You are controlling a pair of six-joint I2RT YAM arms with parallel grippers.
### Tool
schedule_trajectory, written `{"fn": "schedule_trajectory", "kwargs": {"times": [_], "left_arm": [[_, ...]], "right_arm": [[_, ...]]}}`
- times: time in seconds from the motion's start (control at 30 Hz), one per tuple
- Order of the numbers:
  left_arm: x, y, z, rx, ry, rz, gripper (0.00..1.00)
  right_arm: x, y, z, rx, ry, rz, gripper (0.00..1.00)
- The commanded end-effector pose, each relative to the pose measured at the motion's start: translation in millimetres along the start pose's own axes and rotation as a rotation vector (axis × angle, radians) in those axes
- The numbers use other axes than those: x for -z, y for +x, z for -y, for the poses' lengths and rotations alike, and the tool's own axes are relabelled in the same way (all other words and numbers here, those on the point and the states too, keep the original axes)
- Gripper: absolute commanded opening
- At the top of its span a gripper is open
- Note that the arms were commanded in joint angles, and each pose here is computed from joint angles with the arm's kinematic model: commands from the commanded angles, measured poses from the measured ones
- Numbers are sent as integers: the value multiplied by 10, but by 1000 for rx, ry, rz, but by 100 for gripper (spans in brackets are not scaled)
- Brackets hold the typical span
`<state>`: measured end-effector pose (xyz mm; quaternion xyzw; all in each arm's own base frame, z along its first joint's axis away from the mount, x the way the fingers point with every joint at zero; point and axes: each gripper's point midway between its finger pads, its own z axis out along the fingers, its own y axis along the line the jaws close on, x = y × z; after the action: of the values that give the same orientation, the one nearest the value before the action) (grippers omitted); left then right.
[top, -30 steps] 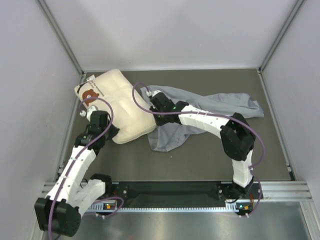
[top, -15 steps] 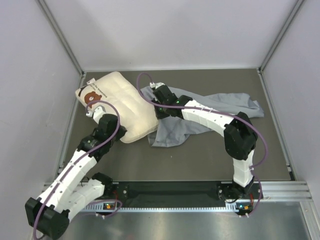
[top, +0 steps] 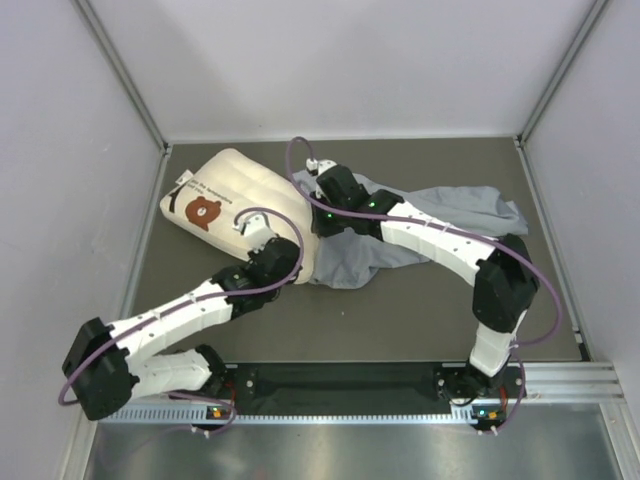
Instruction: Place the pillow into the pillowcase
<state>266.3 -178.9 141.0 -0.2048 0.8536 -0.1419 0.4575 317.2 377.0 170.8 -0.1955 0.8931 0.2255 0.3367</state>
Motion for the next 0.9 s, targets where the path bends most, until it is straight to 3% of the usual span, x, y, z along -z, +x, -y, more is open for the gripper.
{"fn": "schedule_trajectory", "kwargs": {"times": [0.0, 0.27, 0.43, 0.57, 0.77, 0.87], "left_arm": [[95, -296, 754, 140, 206, 148, 0], [-52, -465, 1150, 93, 175, 264, 0], [-183, -698, 1116, 63, 77, 351, 0], [-400, -617, 1077, 92, 98, 296, 0], [-683, -88, 1108, 155, 143, 142, 0], [-738, 100, 1255, 204, 210, 120, 0]], "right_arm": [[302, -157, -222, -7, -95, 63, 0], [374, 142, -138, -6, -88, -9, 0], [374, 234, 93, -14, 10, -5, 2], [410, 264, 192, -35, 26, 7, 5], [516, 131, 97, -81, -33, 63, 3], [558, 44, -4, -90, -83, 66, 3]]}}
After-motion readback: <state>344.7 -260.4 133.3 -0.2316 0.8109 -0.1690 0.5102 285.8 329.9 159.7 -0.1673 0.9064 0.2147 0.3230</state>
